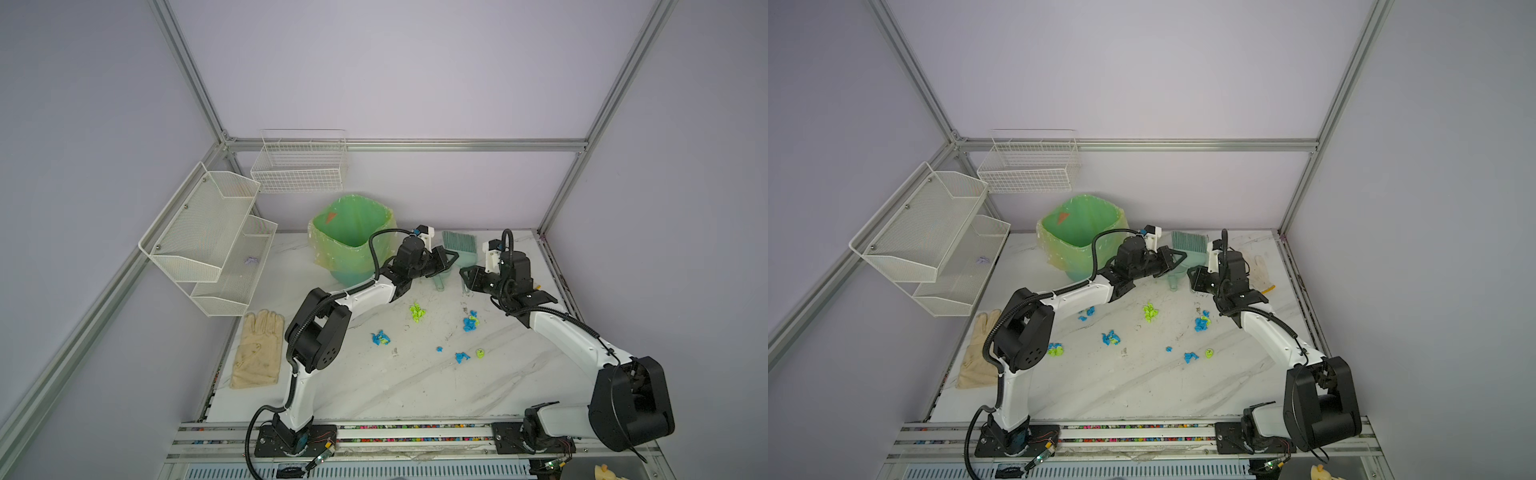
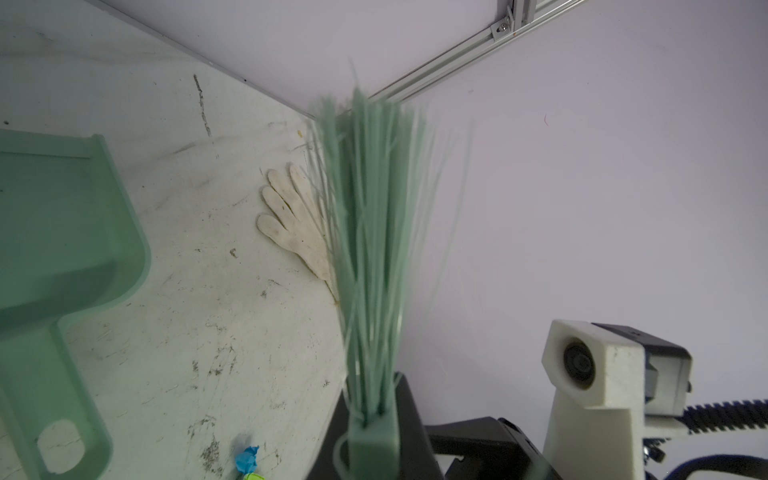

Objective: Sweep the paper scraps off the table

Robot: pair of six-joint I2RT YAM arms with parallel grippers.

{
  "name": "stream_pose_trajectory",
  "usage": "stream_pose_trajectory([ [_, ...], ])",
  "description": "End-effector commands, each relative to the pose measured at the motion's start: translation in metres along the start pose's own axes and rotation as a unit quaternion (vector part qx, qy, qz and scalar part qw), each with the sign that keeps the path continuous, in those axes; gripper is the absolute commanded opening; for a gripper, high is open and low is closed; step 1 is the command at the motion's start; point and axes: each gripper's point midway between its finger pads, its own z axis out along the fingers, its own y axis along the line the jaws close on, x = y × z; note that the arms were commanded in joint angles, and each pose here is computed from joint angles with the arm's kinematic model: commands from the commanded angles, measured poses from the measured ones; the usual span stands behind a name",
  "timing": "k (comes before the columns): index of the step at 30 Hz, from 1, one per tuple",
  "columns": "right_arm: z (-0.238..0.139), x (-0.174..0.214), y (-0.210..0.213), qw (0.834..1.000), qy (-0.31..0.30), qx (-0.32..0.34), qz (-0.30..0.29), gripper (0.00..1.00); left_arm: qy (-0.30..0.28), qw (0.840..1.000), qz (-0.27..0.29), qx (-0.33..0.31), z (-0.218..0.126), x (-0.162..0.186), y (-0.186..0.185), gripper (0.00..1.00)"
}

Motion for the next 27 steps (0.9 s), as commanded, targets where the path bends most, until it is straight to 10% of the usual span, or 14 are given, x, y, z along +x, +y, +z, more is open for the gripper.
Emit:
stream_pose_trajectory([
  [1,-0.013,-0.010,0.023,0.998,-0.017,-0.064,0.023,0.38,-0.054,0.998,0.031,0.011,-0.022,-0.038,-0.028,0.00],
  [20,-0.031,-0.012,0.040,0.976,-0.035,-0.172,0.128,0.97,-0.099,0.994,0.031,0.045,-0.050,-0.060,-0.041,0.00],
  [27,-0.038,-0.020,0.056,0.955,-0.059,-0.243,0.160,0.97,-0.106,0.989,0.020,0.105,-0.048,-0.071,-0.046,0.00],
])
